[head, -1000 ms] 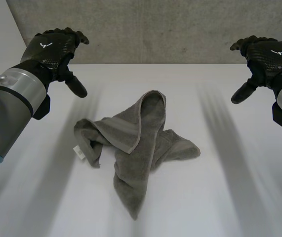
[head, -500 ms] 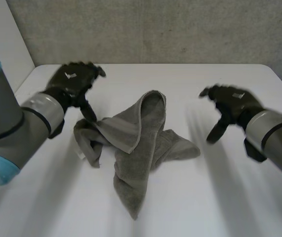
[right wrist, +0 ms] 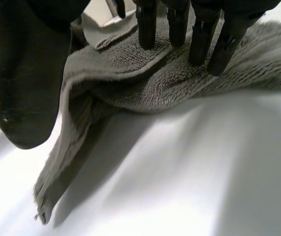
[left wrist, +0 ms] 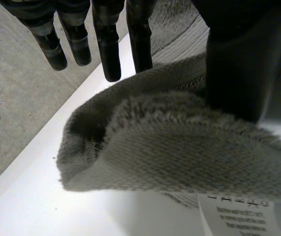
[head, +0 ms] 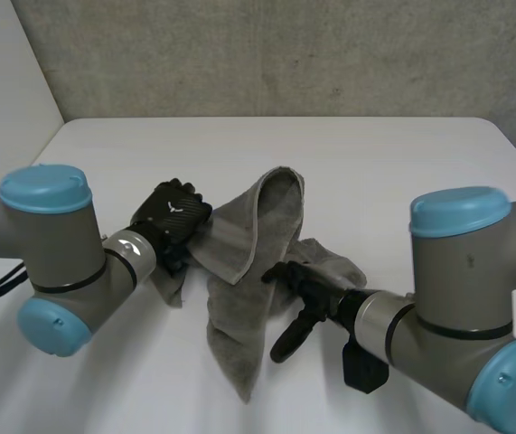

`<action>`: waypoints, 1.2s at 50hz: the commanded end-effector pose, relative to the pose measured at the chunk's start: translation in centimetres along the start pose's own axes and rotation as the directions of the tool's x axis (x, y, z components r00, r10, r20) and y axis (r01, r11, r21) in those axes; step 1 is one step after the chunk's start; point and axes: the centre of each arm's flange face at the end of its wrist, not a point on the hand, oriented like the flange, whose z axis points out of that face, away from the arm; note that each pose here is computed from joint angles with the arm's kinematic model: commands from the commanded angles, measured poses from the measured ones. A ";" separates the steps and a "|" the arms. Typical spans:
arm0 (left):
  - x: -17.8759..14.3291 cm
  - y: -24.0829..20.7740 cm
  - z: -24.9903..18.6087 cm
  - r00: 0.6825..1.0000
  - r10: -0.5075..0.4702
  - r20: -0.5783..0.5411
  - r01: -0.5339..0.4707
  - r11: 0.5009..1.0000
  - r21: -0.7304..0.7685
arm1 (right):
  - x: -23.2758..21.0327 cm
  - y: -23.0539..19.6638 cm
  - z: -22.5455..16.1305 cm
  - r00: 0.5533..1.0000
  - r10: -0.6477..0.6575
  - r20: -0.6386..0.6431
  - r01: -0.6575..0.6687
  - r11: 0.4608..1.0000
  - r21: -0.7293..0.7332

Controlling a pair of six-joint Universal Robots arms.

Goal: Fold the towel.

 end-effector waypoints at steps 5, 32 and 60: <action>0.4 1.3 1.7 1.000 -0.004 0.001 0.004 1.000 0.002 | -0.4 1.2 3.1 0.999 0.027 0.041 -0.028 0.999 0.027; -8.1 -4.0 -3.0 0.911 -0.383 0.153 0.349 0.913 0.209 | 3.3 -15.0 -0.9 0.989 -0.145 -0.002 0.129 0.873 0.471; -13.7 2.6 -6.0 0.804 -0.491 0.334 0.465 0.871 0.162 | 0.9 -5.9 -0.5 0.989 -0.143 -0.029 0.145 0.963 0.226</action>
